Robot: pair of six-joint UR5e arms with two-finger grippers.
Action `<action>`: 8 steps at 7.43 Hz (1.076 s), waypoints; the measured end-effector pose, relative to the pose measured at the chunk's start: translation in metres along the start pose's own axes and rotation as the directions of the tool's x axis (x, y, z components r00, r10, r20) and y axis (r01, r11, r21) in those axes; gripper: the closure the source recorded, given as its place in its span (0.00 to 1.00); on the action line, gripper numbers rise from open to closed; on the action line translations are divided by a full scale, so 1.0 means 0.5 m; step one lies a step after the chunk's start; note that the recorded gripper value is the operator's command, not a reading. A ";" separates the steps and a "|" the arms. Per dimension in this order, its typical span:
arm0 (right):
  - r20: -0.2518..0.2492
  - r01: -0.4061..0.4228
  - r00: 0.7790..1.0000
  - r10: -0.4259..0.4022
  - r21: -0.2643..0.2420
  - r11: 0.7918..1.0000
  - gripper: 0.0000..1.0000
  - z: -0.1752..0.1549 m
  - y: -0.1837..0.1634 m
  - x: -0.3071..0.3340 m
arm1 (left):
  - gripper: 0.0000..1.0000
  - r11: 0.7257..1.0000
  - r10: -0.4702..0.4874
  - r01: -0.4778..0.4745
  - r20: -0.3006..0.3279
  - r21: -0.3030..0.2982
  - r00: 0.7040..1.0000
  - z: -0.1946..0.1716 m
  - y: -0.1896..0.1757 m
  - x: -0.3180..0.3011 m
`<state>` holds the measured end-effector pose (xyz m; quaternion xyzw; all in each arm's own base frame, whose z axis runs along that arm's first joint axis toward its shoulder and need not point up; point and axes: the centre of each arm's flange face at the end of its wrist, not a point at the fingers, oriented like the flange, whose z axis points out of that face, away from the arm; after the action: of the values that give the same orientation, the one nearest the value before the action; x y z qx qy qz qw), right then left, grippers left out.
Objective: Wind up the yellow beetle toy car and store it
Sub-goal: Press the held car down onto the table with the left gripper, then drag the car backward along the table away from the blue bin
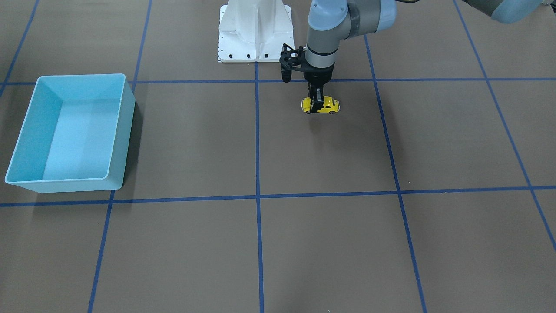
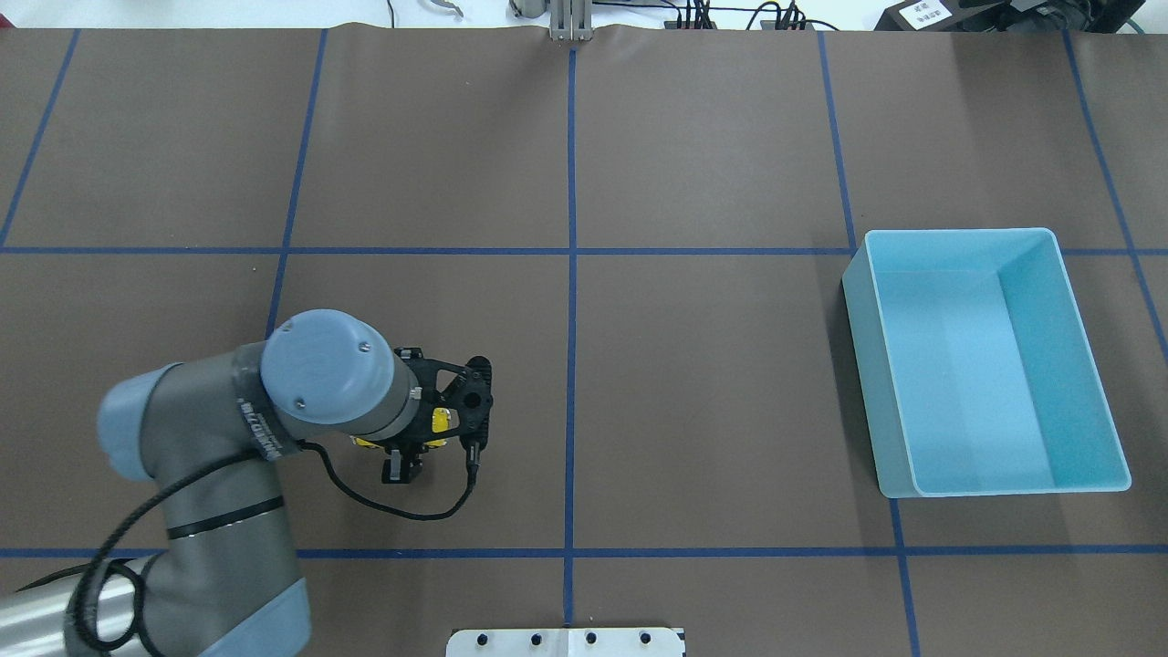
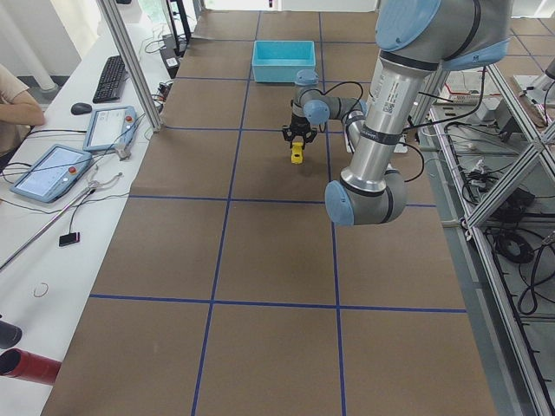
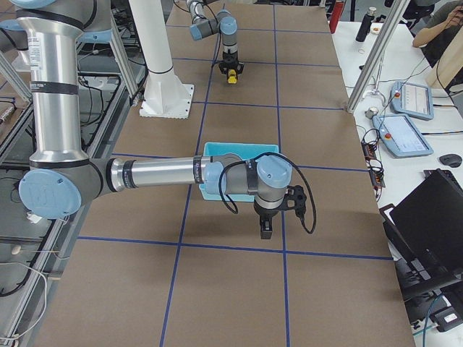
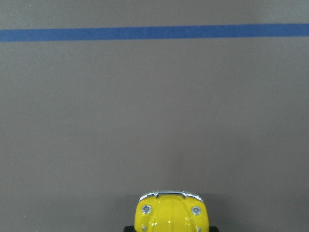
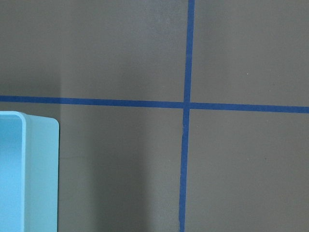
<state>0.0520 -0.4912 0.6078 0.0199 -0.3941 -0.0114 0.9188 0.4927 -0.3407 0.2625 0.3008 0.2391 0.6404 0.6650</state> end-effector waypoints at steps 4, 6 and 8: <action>0.000 -0.001 1.000 0.001 0.000 1.000 0.00 0.000 0.000 0.001 | 0.90 0.998 0.052 -0.050 0.045 -0.039 0.998 -0.070 0.203 -0.040; 0.000 -0.004 1.000 0.004 0.001 1.000 0.00 -0.001 0.001 0.003 | 0.90 0.993 0.106 -0.103 0.040 -0.051 0.994 -0.054 0.258 -0.097; 0.000 -0.005 1.000 0.005 0.001 1.000 0.00 -0.001 0.001 0.003 | 0.90 0.995 0.087 -0.086 0.018 -0.040 0.996 0.000 0.287 -0.165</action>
<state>0.0535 -0.4906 0.6087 0.0194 -0.3942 -0.0089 0.9188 0.3857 -0.4230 0.3585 0.3042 0.2067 0.6702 0.6447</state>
